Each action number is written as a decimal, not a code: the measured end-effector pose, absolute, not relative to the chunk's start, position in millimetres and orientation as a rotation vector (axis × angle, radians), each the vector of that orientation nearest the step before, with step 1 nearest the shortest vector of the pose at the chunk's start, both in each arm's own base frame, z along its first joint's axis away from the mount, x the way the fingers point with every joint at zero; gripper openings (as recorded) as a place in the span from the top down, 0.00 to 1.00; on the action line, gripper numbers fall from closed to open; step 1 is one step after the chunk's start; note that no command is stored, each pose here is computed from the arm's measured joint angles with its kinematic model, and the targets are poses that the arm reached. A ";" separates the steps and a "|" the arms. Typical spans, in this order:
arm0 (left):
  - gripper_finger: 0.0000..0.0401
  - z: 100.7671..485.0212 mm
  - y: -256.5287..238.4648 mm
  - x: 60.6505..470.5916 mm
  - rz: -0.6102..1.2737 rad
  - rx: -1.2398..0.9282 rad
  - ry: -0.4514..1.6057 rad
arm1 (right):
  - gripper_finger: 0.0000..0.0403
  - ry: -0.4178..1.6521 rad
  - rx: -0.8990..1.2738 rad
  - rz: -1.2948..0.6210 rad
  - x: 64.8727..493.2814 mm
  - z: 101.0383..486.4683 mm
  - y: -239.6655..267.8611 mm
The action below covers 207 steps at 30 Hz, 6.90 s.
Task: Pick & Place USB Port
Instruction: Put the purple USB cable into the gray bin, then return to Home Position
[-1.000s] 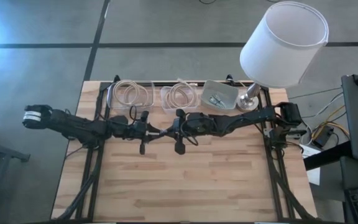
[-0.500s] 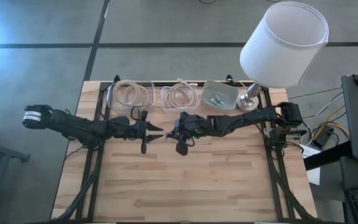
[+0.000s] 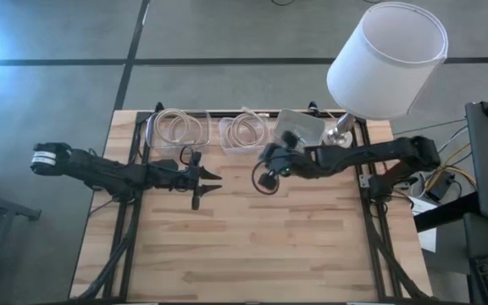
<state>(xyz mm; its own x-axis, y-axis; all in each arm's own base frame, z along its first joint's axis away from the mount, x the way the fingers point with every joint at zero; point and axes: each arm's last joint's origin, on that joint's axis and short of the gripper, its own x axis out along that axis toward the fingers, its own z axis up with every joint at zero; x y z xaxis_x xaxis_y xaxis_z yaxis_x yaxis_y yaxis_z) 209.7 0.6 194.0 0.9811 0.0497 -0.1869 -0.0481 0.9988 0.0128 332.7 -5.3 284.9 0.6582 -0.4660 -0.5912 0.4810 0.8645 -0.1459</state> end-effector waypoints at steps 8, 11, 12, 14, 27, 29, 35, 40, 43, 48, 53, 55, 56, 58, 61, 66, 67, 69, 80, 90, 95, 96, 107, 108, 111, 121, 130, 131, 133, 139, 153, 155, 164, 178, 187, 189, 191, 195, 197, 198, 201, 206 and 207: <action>0.69 193.8 0.6 209.7 0.049 0.005 0.189 | 0.94 0.745 0.007 -0.777 293.9 301.5 -32.4; 0.69 193.9 0.7 209.7 0.050 0.005 0.188 | 0.94 0.808 0.018 -0.842 286.4 297.4 -50.0; 0.69 193.9 0.7 209.8 0.050 0.005 0.188 | 0.94 0.836 0.018 -0.863 284.6 294.4 -56.0; 0.69 193.9 0.6 209.8 0.050 0.005 0.188 | 0.94 0.865 0.029 -0.904 283.0 290.3 -68.3; 0.70 193.9 0.7 209.8 0.050 0.001 0.188 | 0.94 1.128 0.072 -1.070 289.9 224.0 -132.7; 0.70 193.9 0.6 209.8 0.050 0.001 0.188 | 0.94 1.175 0.069 -1.078 292.3 211.2 -139.3; 0.70 193.9 0.6 209.8 0.050 0.000 0.188 | 0.92 1.289 0.029 -1.057 297.2 186.0 -151.7; 0.70 193.9 0.6 209.8 0.049 0.000 0.188 | 0.86 1.341 0.010 -1.042 297.9 175.5 -155.4; 0.70 193.9 0.6 209.8 0.049 0.001 0.188 | 0.82 1.346 0.009 -1.041 298.1 174.1 -155.6; 0.71 193.9 0.7 209.8 0.050 0.001 0.188 | 0.75 1.338 0.016 -1.039 297.6 176.7 -155.3; 0.71 193.9 0.7 209.8 0.050 0.001 0.188 | 0.68 1.318 0.050 -1.009 297.8 182.5 -154.2; 0.71 193.9 0.7 209.8 0.050 0.001 0.188 | 0.65 1.313 0.050 -1.008 297.5 184.3 -153.6; 0.71 193.9 0.6 209.8 0.050 0.001 0.188 | 0.64 1.308 0.050 -1.009 297.2 185.8 -153.4; 0.71 194.1 0.6 209.8 0.050 0.001 0.187 | 0.62 1.294 0.052 -1.011 296.9 189.4 -152.0; 0.71 195.0 0.7 210.2 0.052 0.001 0.184 | 0.60 1.264 0.048 -0.999 297.0 197.9 -146.4; 0.71 197.2 1.4 210.8 0.074 0.004 0.177 | 0.59 1.182 0.026 -0.954 297.6 220.9 -125.9; 0.71 198.2 1.5 210.8 0.076 0.006 0.172 | 0.59 1.163 0.019 -0.941 297.6 226.1 -120.5; 0.71 200.2 1.5 210.1 0.075 0.010 0.163 | 0.61 1.120 0.005 -0.913 297.2 237.5 -108.1; 0.77 225.2 1.5 190.2 0.074 0.038 0.066 | 0.74 0.918 -0.075 -0.660 286.4 288.3 -25.0; 0.97 233.0 2.9 165.4 0.118 0.039 0.102 | 0.92 0.750 -0.033 -0.258 265.8 318.6 14.6; 0.98 238.0 3.3 153.0 0.132 0.038 0.090 | 0.97 0.586 -0.055 -0.093 253.5 315.5 18.7; 0.98 239.0 3.4 150.3 0.132 0.038 0.088 | 0.98 0.559 -0.062 -0.085 249.9 313.4 18.5; 0.98 244.0 3.5 122.8 0.131 0.057 0.074 | 0.98 0.305 -0.114 0.011 199.6 274.2 16.0; 0.98 243.7 3.5 121.1 0.131 0.057 0.068 | 0.98 0.276 -0.119 0.029 195.5 270.1 16.1; 0.99 240.9 3.5 115.8 0.132 0.056 0.048 | 0.98 0.200 -0.127 0.043 183.1 258.3 15.3; 0.98 219.6 3.5 100.2 0.133 0.052 -0.017 | 0.98 0.110 -0.008 0.035 146.6 226.7 12.1; 0.98 204.9 1.8 90.0 0.073 0.069 -0.057 | 0.98 0.017 -0.006 0.050 130.6 201.8 11.0; 0.98 203.2 1.6 89.1 0.067 0.068 -0.062 | 0.98 0.019 -0.001 0.050 129.7 199.3 10.9; 0.98 199.4 1.7 88.4 0.068 0.067 -0.066 | 0.98 0.014 0.015 0.050 127.8 195.0 10.7; 0.98 190.0 1.5 90.2 0.062 0.076 -0.010 | 0.98 -0.016 0.029 0.127 124.2 186.7 12.6; 0.98 179.2 1.6 92.8 0.062 0.078 0.018 | 0.98 -0.086 -0.007 0.129 113.4 179.2 11.6; 0.98 176.1 1.6 93.6 0.062 0.078 0.022 | 0.98 -0.081 -0.013 0.128 112.0 178.6 11.5; 0.98 170.6 1.5 95.7 0.059 0.079 0.007 | 0.98 -0.057 0.002 0.127 107.4 174.1 11.0; 0.98 166.8 0.9 97.4 0.040 0.119 -0.010 | 0.98 -0.007 0.026 0.120 107.1 168.9 10.8; 0.98 165.9 0.9 97.5 0.040 0.071 -0.005 | 0.98 0.115 0.094 0.112 106.6 157.5 10.7; 0.98 165.8 0.9 97.5 0.040 0.069 -0.005 | 0.98 0.132 0.099 0.110 106.4 155.9 10.6; 0.98 166.0 0.9 97.5 0.041 0.069 -0.007 | 0.98 0.151 0.098 0.109 106.1 154.1 10.6; 0.98 167.3 1.0 97.5 0.043 0.068 -0.021 | 0.98 0.155 0.093 0.109 106.2 153.7 10.6; 0.98 167.7 1.0 97.5 0.045 0.075 -0.025 | 0.98 0.156 0.083 0.110 106.3 153.6 10.6; 0.98 167.7 1.1 97.5 0.046 0.097 -0.025 | 0.98 0.155 0.076 0.111 106.3 153.6 10.6; 0.98 167.8 1.2 97.6 0.050 0.111 -0.025 | 0.98 0.154 0.062 0.112 106.3 153.6 10.6; 0.98 168.0 1.2 97.5 0.050 0.073 -0.028 | 0.98 0.154 0.063 0.112 106.3 153.6 10.6; 0.98 168.0 1.2 97.6 0.050 0.072 -0.029 | 0.98 0.154 0.063 0.112 106.3 153.6 10.6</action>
